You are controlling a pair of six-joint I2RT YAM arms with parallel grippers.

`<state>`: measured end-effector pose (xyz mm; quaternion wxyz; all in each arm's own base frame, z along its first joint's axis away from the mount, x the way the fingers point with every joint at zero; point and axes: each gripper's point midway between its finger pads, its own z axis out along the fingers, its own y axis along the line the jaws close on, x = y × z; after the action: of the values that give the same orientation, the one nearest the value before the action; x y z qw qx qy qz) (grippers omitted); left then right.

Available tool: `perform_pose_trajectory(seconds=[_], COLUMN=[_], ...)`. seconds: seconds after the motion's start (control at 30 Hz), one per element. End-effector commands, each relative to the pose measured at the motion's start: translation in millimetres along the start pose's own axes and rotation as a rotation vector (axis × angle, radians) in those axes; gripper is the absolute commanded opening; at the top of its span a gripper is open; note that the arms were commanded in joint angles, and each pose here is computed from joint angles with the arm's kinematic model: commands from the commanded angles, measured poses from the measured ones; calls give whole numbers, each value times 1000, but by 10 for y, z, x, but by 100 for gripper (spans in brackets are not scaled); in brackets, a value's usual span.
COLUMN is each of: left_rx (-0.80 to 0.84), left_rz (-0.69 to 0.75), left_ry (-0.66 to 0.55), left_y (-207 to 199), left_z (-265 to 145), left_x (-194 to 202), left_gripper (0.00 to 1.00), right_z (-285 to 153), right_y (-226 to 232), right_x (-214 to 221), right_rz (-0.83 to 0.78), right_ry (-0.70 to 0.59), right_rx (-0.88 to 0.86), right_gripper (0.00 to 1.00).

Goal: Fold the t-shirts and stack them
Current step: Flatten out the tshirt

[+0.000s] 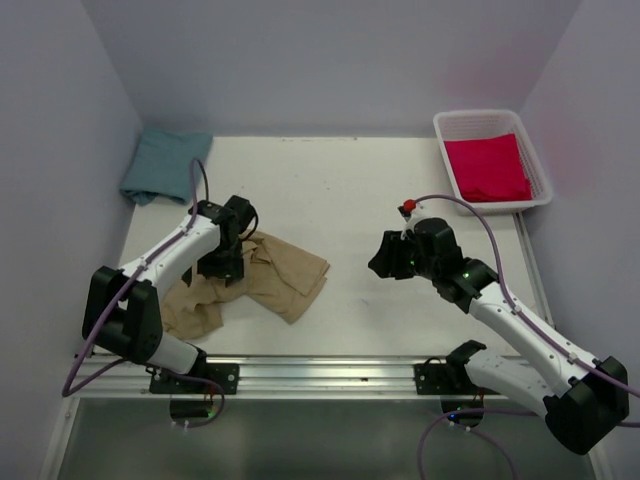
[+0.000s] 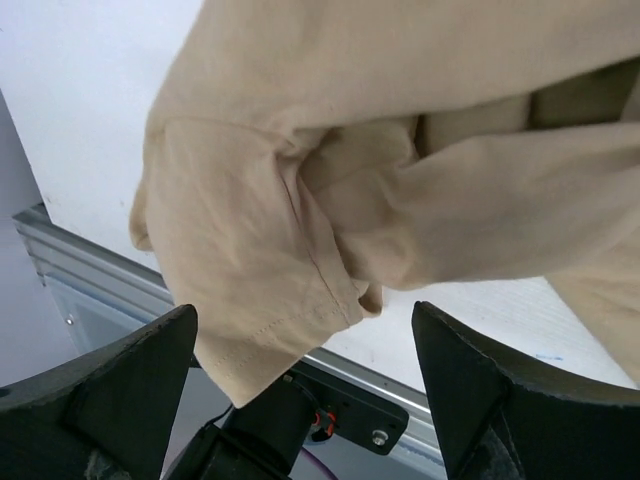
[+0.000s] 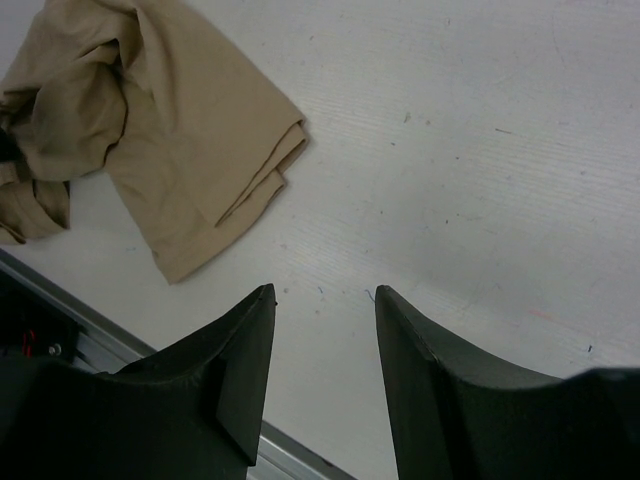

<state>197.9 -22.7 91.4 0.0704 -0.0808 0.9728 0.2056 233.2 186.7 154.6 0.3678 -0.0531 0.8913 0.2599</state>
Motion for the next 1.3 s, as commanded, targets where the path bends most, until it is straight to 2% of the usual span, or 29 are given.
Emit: perform_pose_trajectory(seconds=[0.0,0.13,0.33,0.6,0.8,0.9,1.0,1.07,1.27], left_rx=[-25,-55,56,159,110,90,80,77,70], left_rz=[-1,22,80,77,83,81,70,62,42], left_ry=[-74,-45,46,97,131,142,156,156,139], left_y=[80,153,-32,-160,-159,-121,-86,-71,-29], left_z=[-72,2,60,9,135,176,217,216,198], left_x=[-273,-250,-38,134,152,143,140,136,116], left_gripper=[91,86,79,78,77,72,54,46,39], right_z=[-12,-3,3,-16,-48,-60,-75,-81,-113], right_y=[17,-10,-44,-38,-31,-40,-41,-53,-55], right_x=[-44,-9,9,-11,-16,15,1,9,5], right_rz=[2,0,1,-1,-3,-1,1,2,3], right_ry=[-26,-20,-17,-24,-34,-32,-41,-41,-48], right_rx=[-14,-6,8,8,0,0,0,3,5], right_gripper=[48,47,47,47,47,46,46,46,45])
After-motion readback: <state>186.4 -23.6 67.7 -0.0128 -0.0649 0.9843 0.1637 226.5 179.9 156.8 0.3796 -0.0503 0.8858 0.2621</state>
